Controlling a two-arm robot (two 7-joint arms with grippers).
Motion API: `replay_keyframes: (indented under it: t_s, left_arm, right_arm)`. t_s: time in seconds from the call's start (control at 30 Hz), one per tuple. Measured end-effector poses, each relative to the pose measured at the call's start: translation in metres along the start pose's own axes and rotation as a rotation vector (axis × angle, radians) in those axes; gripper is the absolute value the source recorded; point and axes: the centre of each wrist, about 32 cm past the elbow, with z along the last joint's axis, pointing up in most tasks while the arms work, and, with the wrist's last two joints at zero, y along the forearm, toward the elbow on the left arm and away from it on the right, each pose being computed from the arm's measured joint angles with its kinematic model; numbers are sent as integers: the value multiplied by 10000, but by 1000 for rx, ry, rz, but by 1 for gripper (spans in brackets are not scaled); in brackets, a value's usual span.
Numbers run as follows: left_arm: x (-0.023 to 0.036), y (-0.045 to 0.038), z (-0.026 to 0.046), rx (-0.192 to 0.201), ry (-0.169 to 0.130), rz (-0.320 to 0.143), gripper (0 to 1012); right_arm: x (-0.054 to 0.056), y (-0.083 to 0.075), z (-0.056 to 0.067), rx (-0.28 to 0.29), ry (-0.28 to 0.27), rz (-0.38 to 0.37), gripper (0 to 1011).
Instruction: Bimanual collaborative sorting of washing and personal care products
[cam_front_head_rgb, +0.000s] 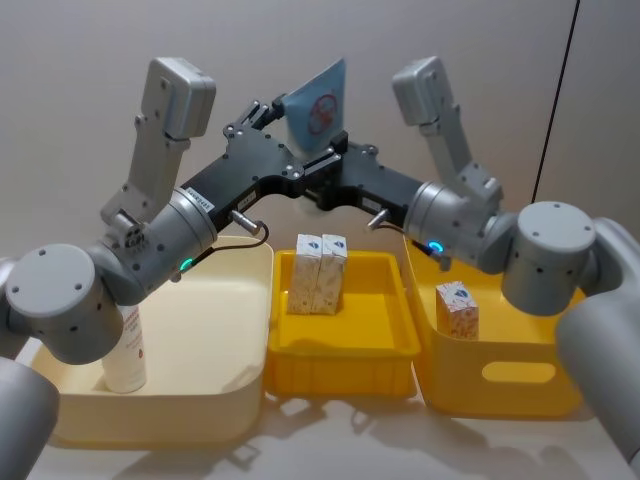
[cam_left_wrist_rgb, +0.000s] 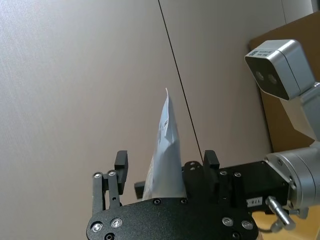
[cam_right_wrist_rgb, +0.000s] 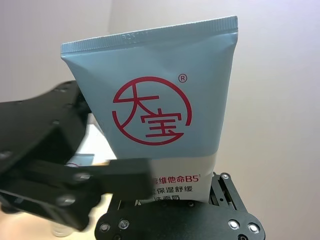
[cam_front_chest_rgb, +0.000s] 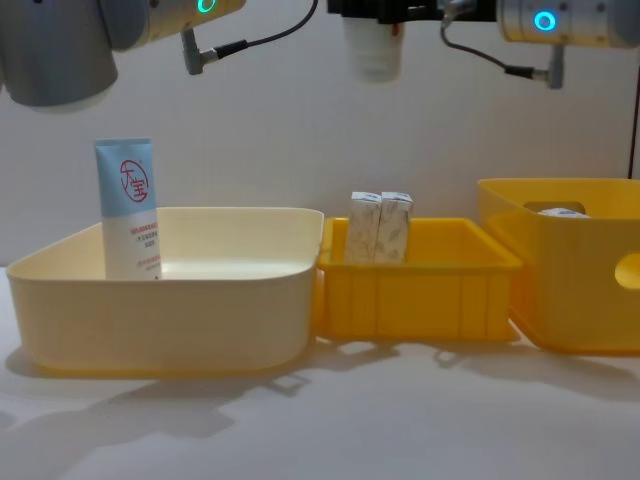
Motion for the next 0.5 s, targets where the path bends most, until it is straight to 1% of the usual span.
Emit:
replay_keyframes:
  t_s: [0.13,0.2,0.4,0.5]
  left_arm:
    - [0,0,0,0,0,0,1001]
    - [0,0,0,0,0,0,1001]
    - [0,0,0,0,0,1,1001]
    - [0,0,0,0,0,1,1002]
  right_arm:
    - [68,-63,12,-6,-11,-35,526]
    - [96,-91,17,-8,-16,-51,527]
    - [241,-247,58,-23,-39,-134,526]
    - [290,-302,77,-28,-47,-166,526]
